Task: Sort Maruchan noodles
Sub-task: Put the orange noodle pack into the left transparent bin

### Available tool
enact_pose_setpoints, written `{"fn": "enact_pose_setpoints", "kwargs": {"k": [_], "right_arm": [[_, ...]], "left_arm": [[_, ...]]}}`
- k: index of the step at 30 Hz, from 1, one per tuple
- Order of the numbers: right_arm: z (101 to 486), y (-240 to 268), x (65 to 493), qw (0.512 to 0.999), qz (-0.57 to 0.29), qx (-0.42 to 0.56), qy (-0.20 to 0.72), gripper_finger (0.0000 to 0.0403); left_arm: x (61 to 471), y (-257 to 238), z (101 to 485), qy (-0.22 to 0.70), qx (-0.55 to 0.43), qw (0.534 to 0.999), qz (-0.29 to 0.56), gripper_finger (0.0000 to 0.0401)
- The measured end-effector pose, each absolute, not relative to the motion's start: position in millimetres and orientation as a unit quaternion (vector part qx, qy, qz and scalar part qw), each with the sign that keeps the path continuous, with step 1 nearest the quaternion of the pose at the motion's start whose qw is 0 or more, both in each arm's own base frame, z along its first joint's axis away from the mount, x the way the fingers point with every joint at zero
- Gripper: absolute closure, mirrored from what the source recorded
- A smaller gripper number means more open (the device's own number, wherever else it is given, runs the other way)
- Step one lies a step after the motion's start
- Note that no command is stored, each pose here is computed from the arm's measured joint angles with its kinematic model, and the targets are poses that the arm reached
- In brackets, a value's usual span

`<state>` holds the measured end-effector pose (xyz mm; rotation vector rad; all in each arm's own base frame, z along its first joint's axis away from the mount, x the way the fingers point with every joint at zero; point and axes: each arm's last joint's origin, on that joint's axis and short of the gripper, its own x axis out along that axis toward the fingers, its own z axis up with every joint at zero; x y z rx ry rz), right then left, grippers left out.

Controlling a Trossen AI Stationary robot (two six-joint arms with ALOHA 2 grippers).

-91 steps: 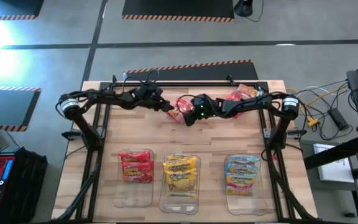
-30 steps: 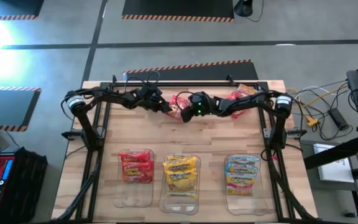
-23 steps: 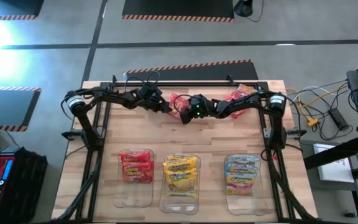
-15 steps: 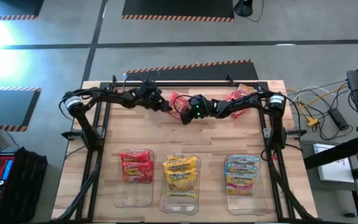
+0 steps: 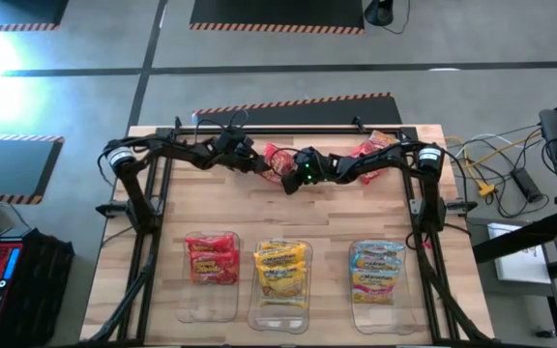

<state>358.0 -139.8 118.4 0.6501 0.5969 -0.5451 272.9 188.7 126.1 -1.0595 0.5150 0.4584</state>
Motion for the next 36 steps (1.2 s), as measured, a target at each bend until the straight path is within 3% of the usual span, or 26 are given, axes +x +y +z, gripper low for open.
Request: {"fn": "enact_pose_setpoints", "kwargs": {"k": [10,28,36], "right_arm": [[118.1,-139.7,357.9,0.87,-0.259,0.306,0.287,0.0305],[118.5,-139.7,358.3,0.874,-0.256,0.298,0.287,0.0305],[118.5,-139.5,358.3,0.875,-0.251,0.296,0.289,0.0305]], "left_arm": [[278.4,190.1,131.2,0.211,-0.492,0.825,0.179,0.0178],[280.0,188.5,132.4,0.21,-0.494,0.828,0.161,0.0243],[280.1,188.5,132.6,0.209,-0.492,0.83,0.16,0.0296]]}}
